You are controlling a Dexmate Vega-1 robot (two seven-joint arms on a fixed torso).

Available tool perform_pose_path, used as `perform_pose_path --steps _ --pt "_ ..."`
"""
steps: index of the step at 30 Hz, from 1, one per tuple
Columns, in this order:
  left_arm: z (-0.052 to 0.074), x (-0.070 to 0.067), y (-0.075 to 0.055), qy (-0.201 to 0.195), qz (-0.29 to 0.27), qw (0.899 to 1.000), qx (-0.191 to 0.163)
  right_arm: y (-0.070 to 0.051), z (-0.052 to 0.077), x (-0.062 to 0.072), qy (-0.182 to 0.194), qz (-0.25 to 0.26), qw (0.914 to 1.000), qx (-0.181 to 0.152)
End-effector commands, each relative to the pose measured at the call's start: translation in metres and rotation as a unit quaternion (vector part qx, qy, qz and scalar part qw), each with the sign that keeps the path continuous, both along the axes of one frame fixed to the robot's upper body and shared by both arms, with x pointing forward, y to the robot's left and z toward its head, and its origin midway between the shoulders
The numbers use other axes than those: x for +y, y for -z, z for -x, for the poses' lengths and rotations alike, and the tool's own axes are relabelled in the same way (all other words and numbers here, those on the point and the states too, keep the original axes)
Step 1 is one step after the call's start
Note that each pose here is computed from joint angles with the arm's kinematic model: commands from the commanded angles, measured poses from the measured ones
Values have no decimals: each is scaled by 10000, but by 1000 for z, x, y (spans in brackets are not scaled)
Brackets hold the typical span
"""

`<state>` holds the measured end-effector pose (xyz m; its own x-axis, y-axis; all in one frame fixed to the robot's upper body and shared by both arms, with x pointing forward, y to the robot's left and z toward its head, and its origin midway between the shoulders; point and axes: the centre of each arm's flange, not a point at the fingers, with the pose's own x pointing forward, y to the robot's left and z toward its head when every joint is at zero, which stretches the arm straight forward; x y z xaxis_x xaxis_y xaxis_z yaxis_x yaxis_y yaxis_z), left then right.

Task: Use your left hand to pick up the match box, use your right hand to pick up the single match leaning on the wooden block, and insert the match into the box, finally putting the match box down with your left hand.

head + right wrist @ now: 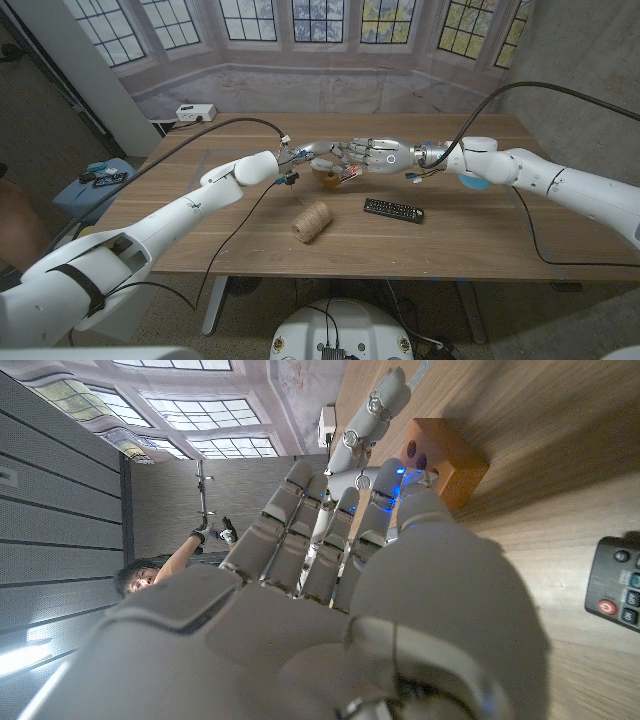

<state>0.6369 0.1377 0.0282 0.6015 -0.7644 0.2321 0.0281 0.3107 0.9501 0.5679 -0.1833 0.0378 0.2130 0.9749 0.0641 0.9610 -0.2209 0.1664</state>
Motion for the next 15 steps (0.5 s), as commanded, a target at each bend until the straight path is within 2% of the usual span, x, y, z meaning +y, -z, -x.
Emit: perform_pose_path --steps 1,15 --pt "-2 2 0 -1 32 10000 10 4 -2 6 -39 -141 9999 64" --pt "-4 2 -1 9 1 10000 15 9 -4 9 -57 -250 9995 159"
